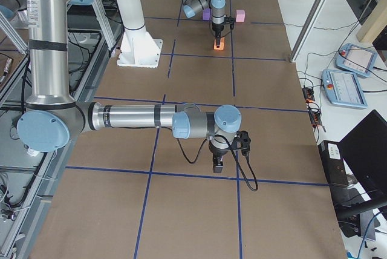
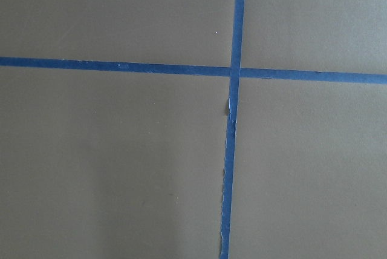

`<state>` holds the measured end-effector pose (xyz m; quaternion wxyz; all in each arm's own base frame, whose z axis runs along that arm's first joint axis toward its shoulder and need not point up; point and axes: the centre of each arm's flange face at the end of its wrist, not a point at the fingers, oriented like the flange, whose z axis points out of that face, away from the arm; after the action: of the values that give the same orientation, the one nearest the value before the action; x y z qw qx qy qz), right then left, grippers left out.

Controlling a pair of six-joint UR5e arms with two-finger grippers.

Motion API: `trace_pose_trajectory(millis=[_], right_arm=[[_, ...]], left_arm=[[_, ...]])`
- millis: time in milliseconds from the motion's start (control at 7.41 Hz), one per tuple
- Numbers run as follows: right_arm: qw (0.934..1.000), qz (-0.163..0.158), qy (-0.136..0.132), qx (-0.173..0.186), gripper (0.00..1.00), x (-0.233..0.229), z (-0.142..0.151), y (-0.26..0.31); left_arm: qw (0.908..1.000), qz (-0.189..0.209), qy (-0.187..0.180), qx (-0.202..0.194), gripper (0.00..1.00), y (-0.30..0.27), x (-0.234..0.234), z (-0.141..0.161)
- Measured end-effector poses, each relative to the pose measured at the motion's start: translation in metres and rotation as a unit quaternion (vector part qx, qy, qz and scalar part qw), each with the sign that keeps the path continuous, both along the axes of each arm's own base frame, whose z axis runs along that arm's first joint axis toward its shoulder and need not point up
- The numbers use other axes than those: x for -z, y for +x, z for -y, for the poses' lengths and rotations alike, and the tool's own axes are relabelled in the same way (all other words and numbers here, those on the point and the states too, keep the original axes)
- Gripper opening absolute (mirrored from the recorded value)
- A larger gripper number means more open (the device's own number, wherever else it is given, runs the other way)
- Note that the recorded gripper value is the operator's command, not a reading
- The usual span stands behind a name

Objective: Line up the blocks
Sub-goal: 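Close the left gripper on the orange cube, then carry the orange cube with the left gripper toward the pink cube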

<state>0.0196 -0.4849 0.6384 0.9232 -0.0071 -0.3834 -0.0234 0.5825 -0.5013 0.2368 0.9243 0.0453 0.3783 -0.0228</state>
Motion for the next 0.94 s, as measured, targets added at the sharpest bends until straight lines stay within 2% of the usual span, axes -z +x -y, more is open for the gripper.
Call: trace_pose_trajectory(millis=[135,270,540,944], right_arm=[[1.0000,0.000,0.000,0.000,1.00,0.000,0.000,0.000],[1.0000,0.000,0.000,0.000,1.00,0.000,0.000,0.000],[1.0000,0.000,0.000,0.000,1.00,0.000,0.000,0.000],[1.0000,0.000,0.000,0.000,1.00,0.000,0.000,0.000]], left_arm=[[1.0000,-0.001,0.001,0.000,0.08,0.000,-0.001,0.000],[1.0000,-0.004,0.003,0.000,0.00,0.000,0.000,0.000],[0.9998,-0.014,0.010,0.002,0.00,-0.011,0.012,-0.002],[0.9996,-0.024,0.017,0.007,0.00,-0.060,0.036,-0.019]])
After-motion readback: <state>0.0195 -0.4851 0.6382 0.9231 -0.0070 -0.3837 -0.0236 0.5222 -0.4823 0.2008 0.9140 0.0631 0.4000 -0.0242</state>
